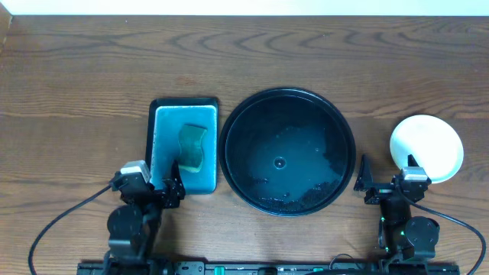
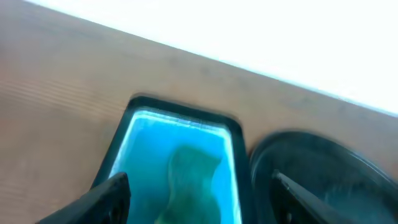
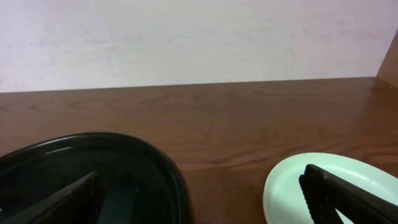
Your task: Clean dirty plates on tray and stack at the side
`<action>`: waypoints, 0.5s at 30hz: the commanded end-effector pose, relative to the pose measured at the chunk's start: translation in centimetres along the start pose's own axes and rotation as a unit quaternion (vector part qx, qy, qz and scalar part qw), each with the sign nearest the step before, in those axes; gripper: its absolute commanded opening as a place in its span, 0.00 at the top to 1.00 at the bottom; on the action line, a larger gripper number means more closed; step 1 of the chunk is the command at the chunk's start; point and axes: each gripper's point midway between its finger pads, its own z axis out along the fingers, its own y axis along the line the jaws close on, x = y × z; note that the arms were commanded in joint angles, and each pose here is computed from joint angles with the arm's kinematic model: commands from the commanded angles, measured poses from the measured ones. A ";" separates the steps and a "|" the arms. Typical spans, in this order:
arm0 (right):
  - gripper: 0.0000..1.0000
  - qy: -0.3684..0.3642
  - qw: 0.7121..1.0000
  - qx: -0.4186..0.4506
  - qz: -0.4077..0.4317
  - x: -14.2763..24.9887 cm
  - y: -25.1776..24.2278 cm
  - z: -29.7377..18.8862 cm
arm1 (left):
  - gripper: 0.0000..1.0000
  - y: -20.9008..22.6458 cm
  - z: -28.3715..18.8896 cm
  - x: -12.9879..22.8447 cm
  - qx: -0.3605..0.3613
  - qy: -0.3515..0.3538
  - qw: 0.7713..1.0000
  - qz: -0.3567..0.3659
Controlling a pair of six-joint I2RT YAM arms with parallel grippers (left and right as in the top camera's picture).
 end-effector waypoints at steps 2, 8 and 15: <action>0.01 0.000 1.000 -0.006 -0.006 0.0 0.3 0.0 | 0.27 0.0 0.4 -1.6 0.018 -0.088 0.996 0.016; 0.01 0.000 1.000 -0.006 -0.006 0.0 0.3 0.0 | 0.27 -0.5 -0.2 -4.5 0.020 -0.179 0.978 0.108; 0.01 0.000 1.000 -0.006 -0.006 0.0 0.3 0.0 | 0.27 1.6 1.2 1.0 -0.012 -0.059 0.991 0.117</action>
